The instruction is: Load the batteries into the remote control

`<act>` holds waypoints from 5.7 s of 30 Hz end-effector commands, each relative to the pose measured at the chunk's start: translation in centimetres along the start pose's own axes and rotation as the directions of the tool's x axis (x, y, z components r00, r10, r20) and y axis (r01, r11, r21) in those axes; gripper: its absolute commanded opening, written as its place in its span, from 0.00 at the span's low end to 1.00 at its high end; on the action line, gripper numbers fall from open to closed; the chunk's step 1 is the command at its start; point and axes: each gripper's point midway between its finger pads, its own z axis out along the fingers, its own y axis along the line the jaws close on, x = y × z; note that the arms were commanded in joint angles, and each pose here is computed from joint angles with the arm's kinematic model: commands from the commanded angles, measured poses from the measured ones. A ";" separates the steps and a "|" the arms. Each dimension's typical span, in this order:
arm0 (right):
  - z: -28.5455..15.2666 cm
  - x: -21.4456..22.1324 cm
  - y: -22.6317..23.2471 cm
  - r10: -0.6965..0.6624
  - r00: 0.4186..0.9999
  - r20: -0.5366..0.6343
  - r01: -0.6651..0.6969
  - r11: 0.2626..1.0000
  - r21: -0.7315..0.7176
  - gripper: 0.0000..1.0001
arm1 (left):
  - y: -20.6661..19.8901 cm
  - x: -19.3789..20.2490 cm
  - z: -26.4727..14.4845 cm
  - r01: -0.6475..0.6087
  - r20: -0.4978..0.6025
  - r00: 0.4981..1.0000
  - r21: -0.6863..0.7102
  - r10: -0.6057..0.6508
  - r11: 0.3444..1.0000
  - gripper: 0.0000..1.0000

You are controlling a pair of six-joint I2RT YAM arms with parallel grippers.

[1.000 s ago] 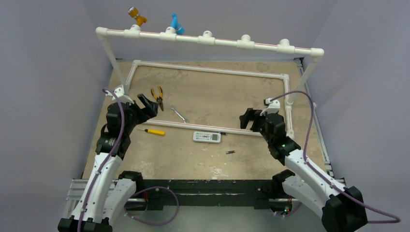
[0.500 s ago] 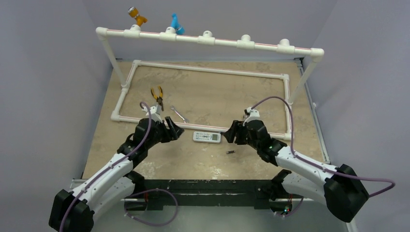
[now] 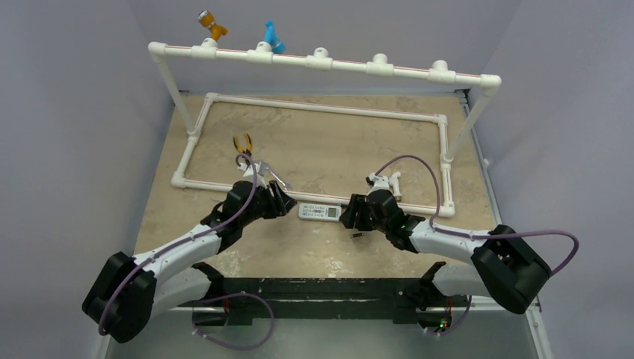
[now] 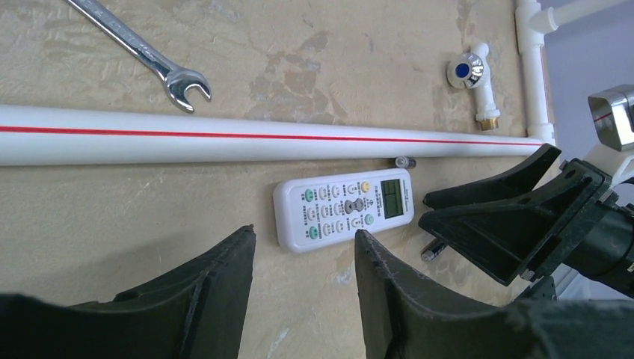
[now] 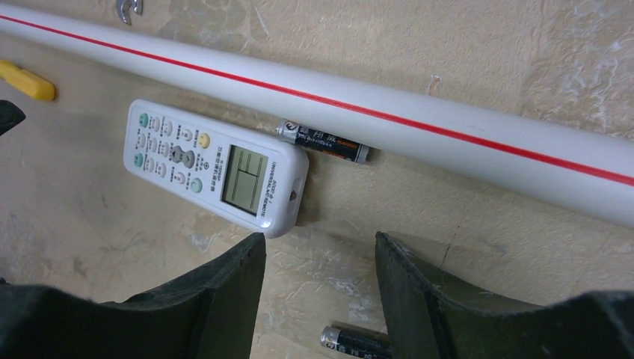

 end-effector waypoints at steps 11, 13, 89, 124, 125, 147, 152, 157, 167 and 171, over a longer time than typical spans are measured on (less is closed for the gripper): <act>2.1 -0.4 3.3 0.014 1.000 -0.006 -0.014 0.993 -0.114 0.30 | 0.6 1.2 2.2 -0.006 -0.007 1.000 -0.016 0.006 1.000 0.48; 2.4 -0.3 3.6 0.003 1.000 -0.011 -0.004 0.993 -0.117 0.24 | 1.0 1.6 2.3 -0.007 -0.015 1.000 -0.026 0.006 1.000 0.48; 4.4 -0.9 4.5 -0.232 0.972 0.023 0.229 0.970 0.085 0.00 | 2.9 4.4 3.8 -0.034 -0.116 0.993 -0.068 0.026 0.997 0.00; 6.2 0.0 11.6 -0.452 0.891 -0.031 0.435 0.873 -0.221 0.00 | 3.7 9.8 -3.9 0.002 -0.144 0.990 0.016 0.000 1.000 0.00; 6.2 -0.2 11.7 -0.467 0.884 -0.028 0.449 0.864 -0.225 0.00 | 3.6 9.8 -4.0 -0.001 -0.148 0.989 0.016 0.004 1.000 0.00; -5.5 -5.7 7.3 -0.382 0.909 0.165 0.394 0.918 -0.045 0.51 | -2.2 4.3 -6.2 -0.463 -0.133 0.874 0.067 0.467 0.884 0.55; -8.5 -7.4 5.7 -0.320 0.909 0.267 0.330 0.944 0.008 0.74 | -2.7 5.9 -5.0 -0.538 -0.194 0.818 0.075 0.541 0.840 0.81; -10.5 -7.9 4.5 -0.302 0.903 0.307 0.309 0.951 0.025 0.77 | -2.7 6.6 -3.6 -0.586 -0.238 0.777 0.064 0.583 0.808 0.89; -10.8 -7.1 3.5 -0.321 0.903 0.284 0.323 0.945 0.040 0.77 | -2.9 9.1 -1.6 -0.603 -0.315 0.726 0.136 0.612 0.786 0.87; -10.6 -7.0 3.4 -0.320 0.904 0.284 0.322 0.946 0.040 0.77 | -1.3 9.6 -1.2 -0.626 -0.369 0.706 0.076 0.605 0.776 0.87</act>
